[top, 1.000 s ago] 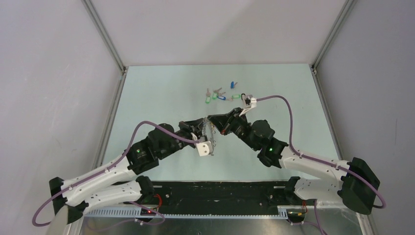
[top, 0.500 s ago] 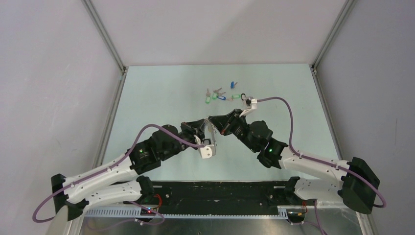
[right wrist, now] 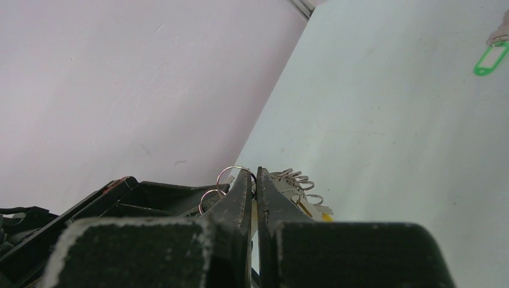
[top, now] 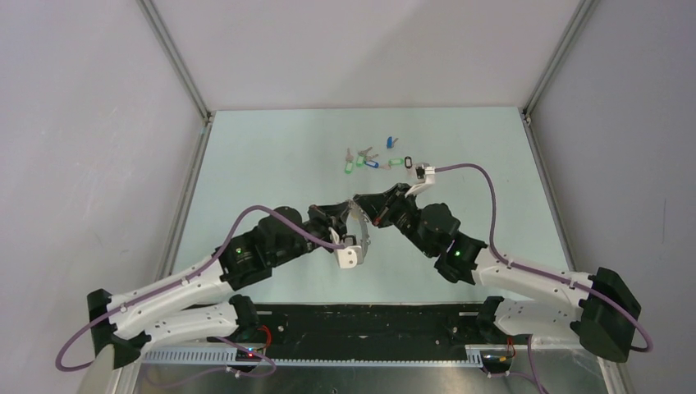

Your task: Remove the keys from the keyring

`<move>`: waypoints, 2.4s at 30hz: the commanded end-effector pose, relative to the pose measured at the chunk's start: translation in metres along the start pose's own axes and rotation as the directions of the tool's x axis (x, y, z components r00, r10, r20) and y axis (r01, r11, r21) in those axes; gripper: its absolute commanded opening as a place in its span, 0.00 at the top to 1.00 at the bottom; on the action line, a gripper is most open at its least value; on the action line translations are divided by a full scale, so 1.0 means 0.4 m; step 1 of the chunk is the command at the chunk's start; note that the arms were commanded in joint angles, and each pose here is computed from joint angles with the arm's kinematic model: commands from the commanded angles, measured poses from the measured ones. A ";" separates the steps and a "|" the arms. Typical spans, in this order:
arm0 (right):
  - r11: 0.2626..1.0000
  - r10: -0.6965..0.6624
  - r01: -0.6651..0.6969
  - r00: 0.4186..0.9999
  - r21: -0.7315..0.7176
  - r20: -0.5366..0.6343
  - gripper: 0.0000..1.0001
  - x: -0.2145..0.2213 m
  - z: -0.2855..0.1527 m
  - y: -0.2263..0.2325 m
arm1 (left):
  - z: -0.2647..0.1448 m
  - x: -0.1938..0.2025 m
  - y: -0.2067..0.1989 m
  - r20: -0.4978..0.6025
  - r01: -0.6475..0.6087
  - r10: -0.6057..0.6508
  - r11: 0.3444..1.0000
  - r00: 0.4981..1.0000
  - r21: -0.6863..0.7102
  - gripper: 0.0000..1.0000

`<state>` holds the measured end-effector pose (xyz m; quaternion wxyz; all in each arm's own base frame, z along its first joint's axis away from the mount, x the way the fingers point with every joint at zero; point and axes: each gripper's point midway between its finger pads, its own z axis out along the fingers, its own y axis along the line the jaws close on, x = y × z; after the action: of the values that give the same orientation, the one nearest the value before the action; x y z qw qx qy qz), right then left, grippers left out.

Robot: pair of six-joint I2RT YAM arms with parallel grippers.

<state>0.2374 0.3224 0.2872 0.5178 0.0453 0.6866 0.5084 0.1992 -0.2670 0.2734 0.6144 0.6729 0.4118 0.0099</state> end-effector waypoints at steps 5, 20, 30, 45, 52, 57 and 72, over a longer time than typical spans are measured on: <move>0.984 0.049 -0.126 0.868 0.124 0.495 1.00 -0.333 -0.032 -0.026 | -0.011 -0.120 -0.206 0.224 -0.017 -0.074 0.926 0.972 0.378 1.00; 0.965 0.203 -0.257 0.848 0.045 0.490 1.00 -0.370 -0.062 -0.027 | 0.021 -0.085 -0.291 0.141 -0.010 -0.073 0.859 0.987 0.512 1.00; 0.963 0.225 -0.269 0.838 0.018 0.496 1.00 -0.404 -0.114 -0.007 | 0.049 -0.019 -0.305 0.011 -0.004 -0.002 0.855 1.000 0.519 1.00; 0.956 0.267 -0.291 0.843 -0.022 0.467 1.00 -0.409 -0.132 0.009 | 0.069 0.054 -0.280 -0.138 -0.042 0.119 0.883 0.983 0.468 1.00; 0.982 0.117 -0.165 0.912 0.091 0.393 0.93 -0.356 -0.121 -0.047 | 0.058 0.010 -0.226 -0.095 0.002 0.040 0.916 0.995 0.402 1.00; 0.986 -0.114 0.072 0.948 0.151 0.298 0.62 -0.327 -0.139 -0.105 | 0.041 -0.014 -0.206 -0.038 0.005 0.010 0.925 0.999 0.380 1.00; 0.750 -0.606 0.571 0.795 -0.333 -0.002 0.38 -0.104 -0.124 -0.049 | -0.001 -0.055 -0.080 0.028 -0.020 0.014 0.970 1.000 0.243 1.00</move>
<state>0.2567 0.2308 0.2921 0.6139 -0.1381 0.6689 0.3958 0.1614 -0.2766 0.2039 0.4638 0.7777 0.4215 -0.0486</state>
